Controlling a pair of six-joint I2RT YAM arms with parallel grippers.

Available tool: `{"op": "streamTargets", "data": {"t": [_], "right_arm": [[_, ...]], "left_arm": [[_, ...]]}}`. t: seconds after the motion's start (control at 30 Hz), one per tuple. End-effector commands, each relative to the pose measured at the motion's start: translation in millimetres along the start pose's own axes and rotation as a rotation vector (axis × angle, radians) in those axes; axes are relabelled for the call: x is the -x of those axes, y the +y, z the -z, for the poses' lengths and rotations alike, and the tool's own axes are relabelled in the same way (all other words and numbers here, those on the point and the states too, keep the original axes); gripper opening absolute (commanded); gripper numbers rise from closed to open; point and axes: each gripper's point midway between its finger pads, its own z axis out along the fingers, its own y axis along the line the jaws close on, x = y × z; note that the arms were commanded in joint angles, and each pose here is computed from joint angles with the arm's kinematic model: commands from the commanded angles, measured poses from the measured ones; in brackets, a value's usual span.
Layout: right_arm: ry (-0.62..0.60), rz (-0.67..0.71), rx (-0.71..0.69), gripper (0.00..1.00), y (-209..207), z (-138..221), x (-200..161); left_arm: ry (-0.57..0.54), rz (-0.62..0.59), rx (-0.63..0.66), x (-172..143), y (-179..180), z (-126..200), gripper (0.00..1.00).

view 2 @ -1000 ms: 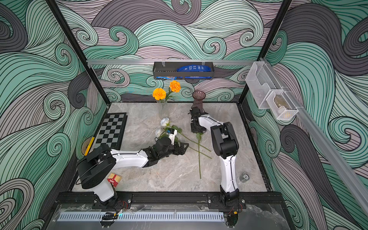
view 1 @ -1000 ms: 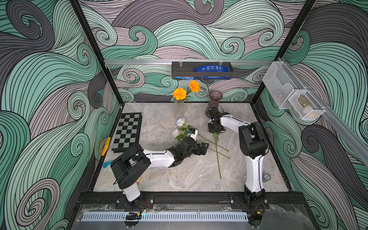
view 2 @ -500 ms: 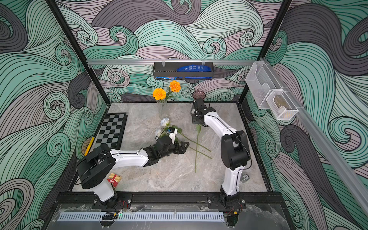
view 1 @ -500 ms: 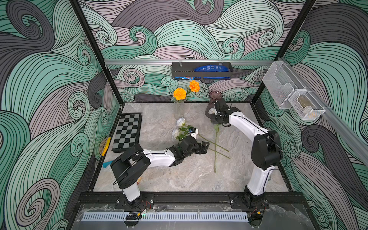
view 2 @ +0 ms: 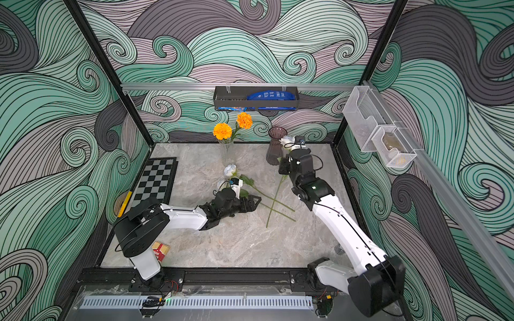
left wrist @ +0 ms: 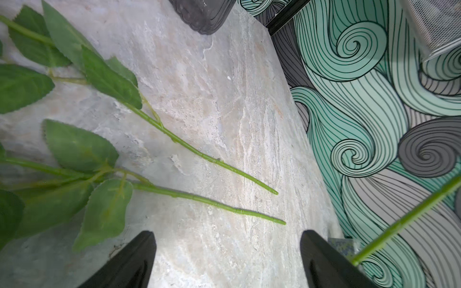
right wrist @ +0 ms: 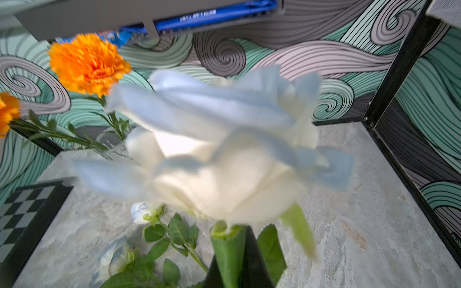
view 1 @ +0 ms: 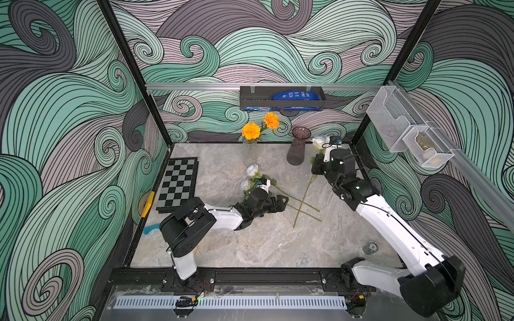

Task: Arrange the flowers in different vases according to their colors
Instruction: Pick up the flower at the center of the board, then insert the flower into the vase.

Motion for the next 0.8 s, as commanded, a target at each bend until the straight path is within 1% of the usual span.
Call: {"op": "streamTargets", "data": {"t": [0.0,0.07,0.2,0.27,0.4,0.47,0.6,0.77], "right_arm": [[-0.256,-0.069,0.031,0.0,2,29,57],[-0.315,-0.069,0.026,0.0,-1,39,70],[-0.379,-0.069,-0.009,0.0,-6,48,91],[-0.435,-0.072,-0.025,0.0,-6,52,110],[-0.495,-0.077,-0.103,0.0,-9,50,145],[-0.556,-0.077,-0.131,0.0,-8,52,165],[-0.744,-0.043,-0.167,0.0,-5,61,201],[-0.842,0.006,-0.215,0.0,7,50,238]], "left_arm": [[0.064,0.068,-0.174,-3,-15,0,0.94],[0.067,0.085,-0.177,-1,-11,0,0.93],[0.057,0.075,-0.167,2,-9,1,0.93],[0.052,0.064,-0.167,4,-11,3,0.93],[0.039,0.042,-0.194,8,-18,8,0.93],[0.032,0.034,-0.216,10,-24,11,0.93],[0.01,0.021,-0.231,14,-28,17,0.93],[-0.009,0.0,-0.203,18,-24,18,0.93]]}}
